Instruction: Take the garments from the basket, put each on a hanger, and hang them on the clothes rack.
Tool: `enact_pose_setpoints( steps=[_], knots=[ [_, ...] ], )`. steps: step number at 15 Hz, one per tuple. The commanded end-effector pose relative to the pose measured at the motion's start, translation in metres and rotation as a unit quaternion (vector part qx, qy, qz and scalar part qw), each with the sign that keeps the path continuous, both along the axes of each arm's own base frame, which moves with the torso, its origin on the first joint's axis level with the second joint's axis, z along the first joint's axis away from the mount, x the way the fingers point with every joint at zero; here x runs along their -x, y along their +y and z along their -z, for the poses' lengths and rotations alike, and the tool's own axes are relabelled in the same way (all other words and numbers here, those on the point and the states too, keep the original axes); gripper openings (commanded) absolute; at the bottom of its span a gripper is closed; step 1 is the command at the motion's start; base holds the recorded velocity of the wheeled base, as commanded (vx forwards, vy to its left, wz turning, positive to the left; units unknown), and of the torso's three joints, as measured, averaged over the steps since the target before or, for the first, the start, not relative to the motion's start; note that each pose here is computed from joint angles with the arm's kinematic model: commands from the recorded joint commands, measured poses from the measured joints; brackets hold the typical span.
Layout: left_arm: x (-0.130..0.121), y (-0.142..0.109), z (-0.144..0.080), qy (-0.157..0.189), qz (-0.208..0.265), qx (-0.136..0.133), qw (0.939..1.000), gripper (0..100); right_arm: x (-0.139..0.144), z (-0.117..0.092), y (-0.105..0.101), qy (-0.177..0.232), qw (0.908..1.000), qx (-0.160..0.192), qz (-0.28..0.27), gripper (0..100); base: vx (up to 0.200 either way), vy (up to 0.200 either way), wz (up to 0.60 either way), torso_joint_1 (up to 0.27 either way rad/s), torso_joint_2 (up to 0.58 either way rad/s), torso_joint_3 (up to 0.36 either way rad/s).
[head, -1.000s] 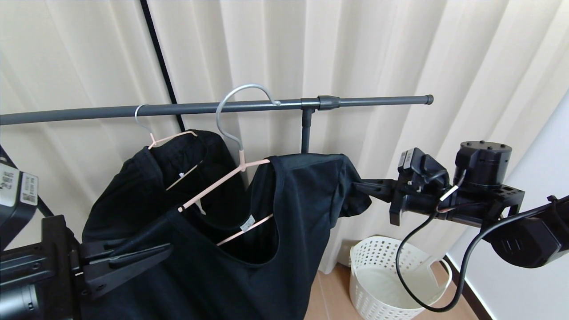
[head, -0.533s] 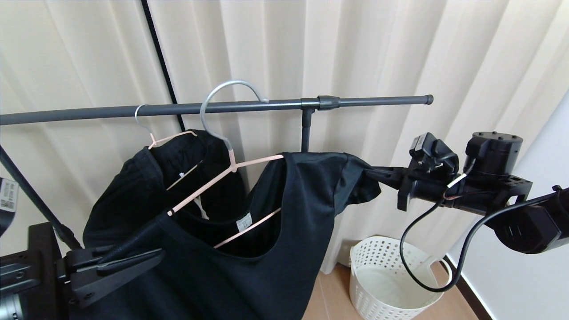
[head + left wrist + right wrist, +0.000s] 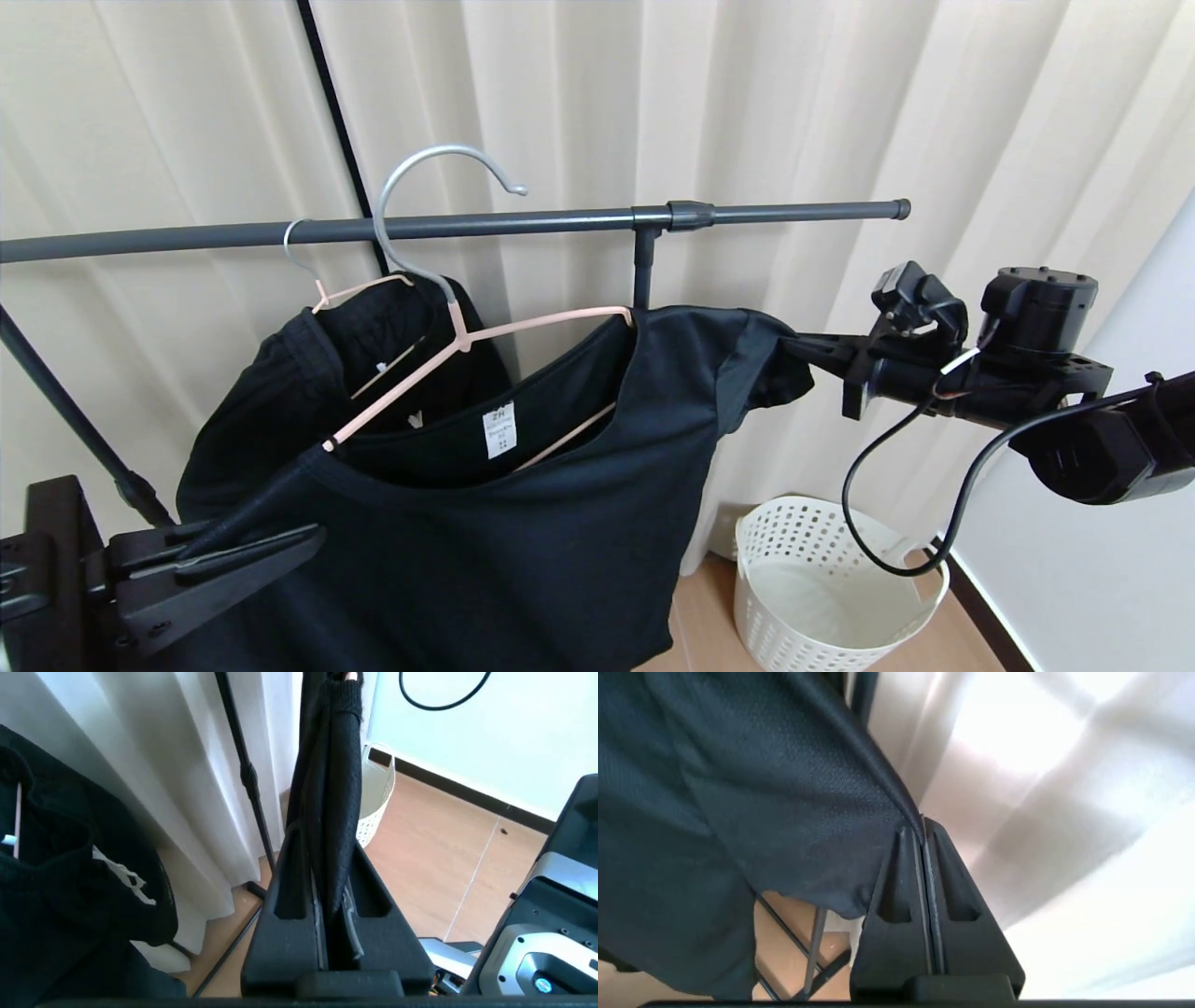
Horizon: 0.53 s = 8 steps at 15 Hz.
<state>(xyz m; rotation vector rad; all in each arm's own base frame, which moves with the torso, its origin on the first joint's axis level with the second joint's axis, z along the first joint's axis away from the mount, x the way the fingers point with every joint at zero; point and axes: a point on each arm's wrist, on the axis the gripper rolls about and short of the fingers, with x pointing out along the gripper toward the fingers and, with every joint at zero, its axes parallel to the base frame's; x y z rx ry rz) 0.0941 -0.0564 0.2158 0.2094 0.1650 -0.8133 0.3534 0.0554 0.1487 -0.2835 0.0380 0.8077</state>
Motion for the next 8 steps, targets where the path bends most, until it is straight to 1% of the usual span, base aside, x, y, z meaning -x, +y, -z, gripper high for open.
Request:
enact_pose_setpoints(
  steps=[1,6,7,8],
  knots=[
    [0.001,0.001,-0.001,-0.004,-0.003,0.002,1.0000,0,-0.005,0.005,-0.001,0.008,1.0000,-0.002,0.003,0,0.000,0.000,0.00,0.000,0.00,0.000],
    [0.000,0.003,0.000,-0.001,-0.011,0.001,0.9999,0,0.003,0.004,0.000,0.011,0.9999,-0.002,0.000,0,0.000,0.000,0.00,0.000,0.00,0.000],
    [0.000,0.003,0.000,-0.001,-0.011,0.001,0.9999,0,0.003,0.004,0.000,0.011,0.9999,-0.002,0.000,100,0.000,0.000,0.00,0.000,0.00,0.000],
    [-0.001,0.003,0.000,-0.002,-0.015,0.001,0.9999,0,0.008,-0.002,0.001,0.004,1.0000,-0.003,-0.002,100,0.000,0.000,0.00,0.000,0.00,0.000]
  ],
)
